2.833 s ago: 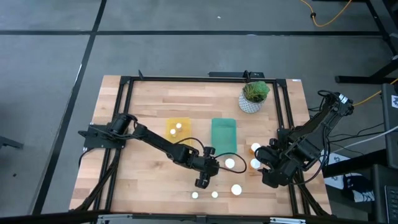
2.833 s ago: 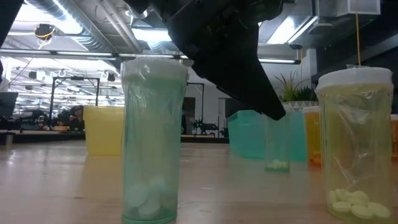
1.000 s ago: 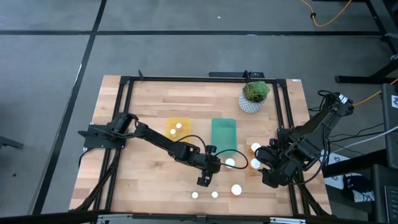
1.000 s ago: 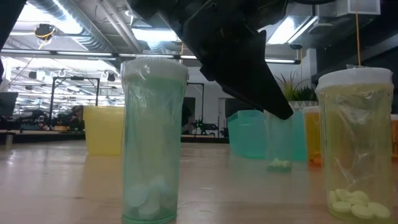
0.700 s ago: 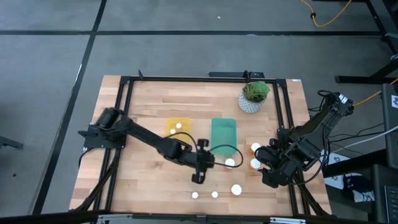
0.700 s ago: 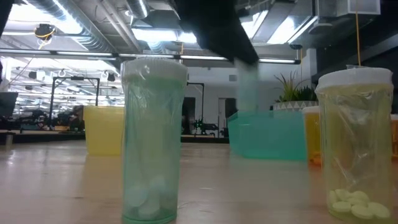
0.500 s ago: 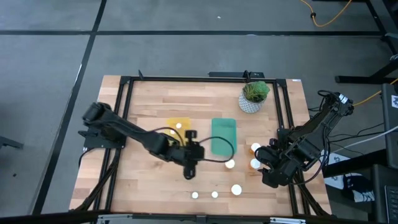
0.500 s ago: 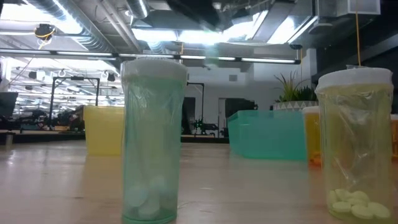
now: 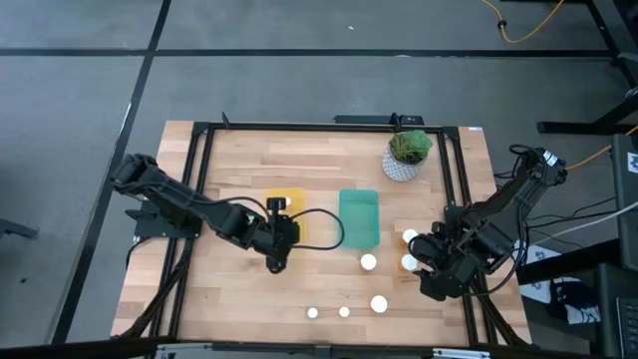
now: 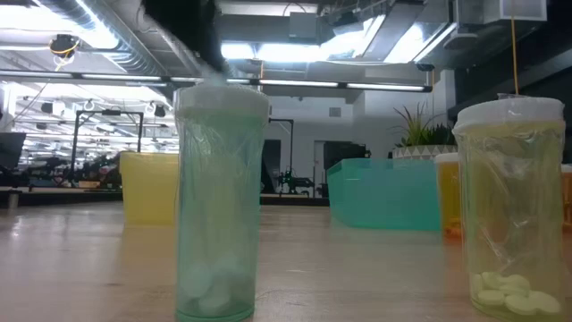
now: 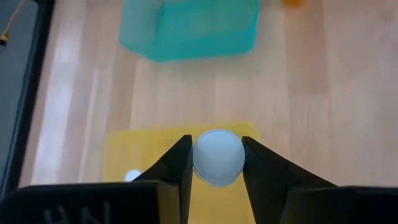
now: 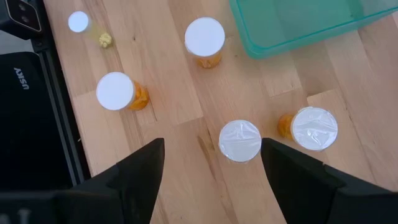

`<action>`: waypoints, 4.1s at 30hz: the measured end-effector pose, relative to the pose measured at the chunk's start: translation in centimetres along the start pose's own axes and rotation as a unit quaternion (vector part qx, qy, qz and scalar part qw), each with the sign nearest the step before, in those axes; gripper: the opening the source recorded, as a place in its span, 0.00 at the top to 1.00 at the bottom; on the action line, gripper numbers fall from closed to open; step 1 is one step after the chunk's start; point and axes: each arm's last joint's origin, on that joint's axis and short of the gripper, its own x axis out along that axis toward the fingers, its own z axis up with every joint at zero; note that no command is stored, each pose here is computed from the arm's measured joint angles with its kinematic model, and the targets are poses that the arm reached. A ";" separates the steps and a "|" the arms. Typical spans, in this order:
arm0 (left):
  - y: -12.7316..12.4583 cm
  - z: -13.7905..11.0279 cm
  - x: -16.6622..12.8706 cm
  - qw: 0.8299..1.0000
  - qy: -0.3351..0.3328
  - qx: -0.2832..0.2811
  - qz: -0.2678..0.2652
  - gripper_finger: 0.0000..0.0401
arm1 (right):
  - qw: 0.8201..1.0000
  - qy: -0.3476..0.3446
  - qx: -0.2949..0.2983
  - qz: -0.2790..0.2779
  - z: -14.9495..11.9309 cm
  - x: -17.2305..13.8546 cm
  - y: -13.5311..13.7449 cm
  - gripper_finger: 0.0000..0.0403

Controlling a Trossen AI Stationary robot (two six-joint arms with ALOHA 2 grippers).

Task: Pick and place medicine bottles into bin by pill shape (circle, oval)
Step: Put the top small blue pill bottle into the yellow bin, then put the small blue pill bottle into the yellow bin

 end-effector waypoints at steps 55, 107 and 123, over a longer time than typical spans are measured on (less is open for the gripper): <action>3.4 -8.2 9.2 0.985 -0.065 -0.156 -0.017 0.74 | 1.000 -0.011 0.000 -0.007 0.1 0.0 0.0 0.33; 4.5 -6.4 4.2 0.974 -0.179 -0.139 -0.027 0.58 | 1.000 -0.008 0.000 -0.005 0.0 0.0 0.0 0.33; -2.5 -1.1 -1.3 0.960 -0.262 -0.019 -0.101 0.58 | 1.000 -0.009 0.002 -0.004 0.1 0.0 0.0 0.33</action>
